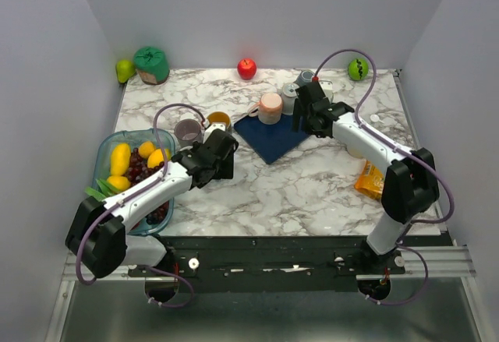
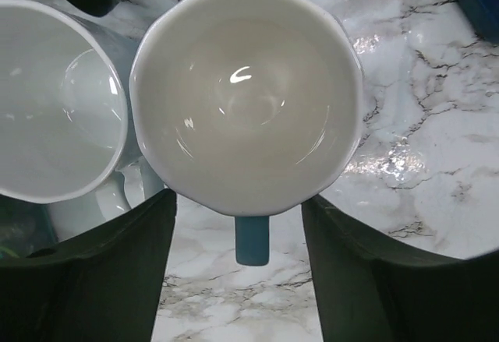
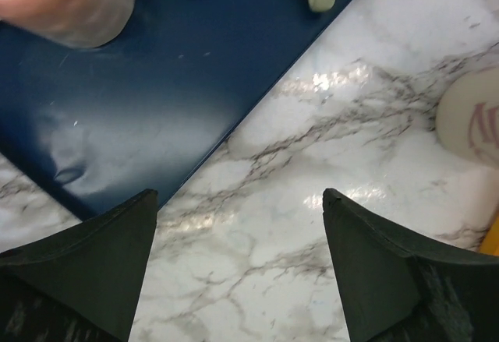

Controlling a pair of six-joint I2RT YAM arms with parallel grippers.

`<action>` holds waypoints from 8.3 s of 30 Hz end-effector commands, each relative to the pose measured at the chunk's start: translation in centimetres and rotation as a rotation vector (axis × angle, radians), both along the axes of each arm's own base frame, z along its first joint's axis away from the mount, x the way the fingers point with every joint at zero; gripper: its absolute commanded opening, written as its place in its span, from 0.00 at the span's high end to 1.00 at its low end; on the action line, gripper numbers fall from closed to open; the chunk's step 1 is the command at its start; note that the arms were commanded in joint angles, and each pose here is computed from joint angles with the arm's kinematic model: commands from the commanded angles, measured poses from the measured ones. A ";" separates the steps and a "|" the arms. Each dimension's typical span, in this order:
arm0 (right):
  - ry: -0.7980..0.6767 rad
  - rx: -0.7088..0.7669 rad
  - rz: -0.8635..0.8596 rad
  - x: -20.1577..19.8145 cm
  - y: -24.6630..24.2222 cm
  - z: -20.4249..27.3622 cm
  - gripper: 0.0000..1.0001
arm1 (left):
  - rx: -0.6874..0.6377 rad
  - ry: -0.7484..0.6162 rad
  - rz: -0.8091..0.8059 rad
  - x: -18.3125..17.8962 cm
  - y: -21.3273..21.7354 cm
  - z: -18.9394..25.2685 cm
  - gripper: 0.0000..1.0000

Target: Turn the mug right side up

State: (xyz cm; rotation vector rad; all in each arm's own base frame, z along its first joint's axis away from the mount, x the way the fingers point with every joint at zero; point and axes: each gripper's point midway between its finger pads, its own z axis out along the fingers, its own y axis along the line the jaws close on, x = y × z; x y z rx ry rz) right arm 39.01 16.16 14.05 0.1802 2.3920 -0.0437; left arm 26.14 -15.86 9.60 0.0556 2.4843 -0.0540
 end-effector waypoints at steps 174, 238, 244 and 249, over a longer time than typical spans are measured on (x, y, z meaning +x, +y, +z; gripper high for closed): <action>-0.153 0.463 0.040 -8.6 1.2 10.7 0.21 | -0.320 -0.163 -0.246 3.1 -10.6 14.3 1.00; -0.090 0.336 -0.078 -8.6 -1.4 8.1 0.21 | 0.014 -0.221 -0.352 6.8 -11.3 10.4 0.05; -0.104 0.346 -0.099 -9.8 -2.3 8.3 0.21 | 0.049 -0.183 -0.205 14.7 -10.0 8.7 0.05; -0.107 0.343 -0.109 -10.7 -3.0 8.4 0.22 | 0.091 -0.223 0.013 22.2 -7.0 8.2 0.07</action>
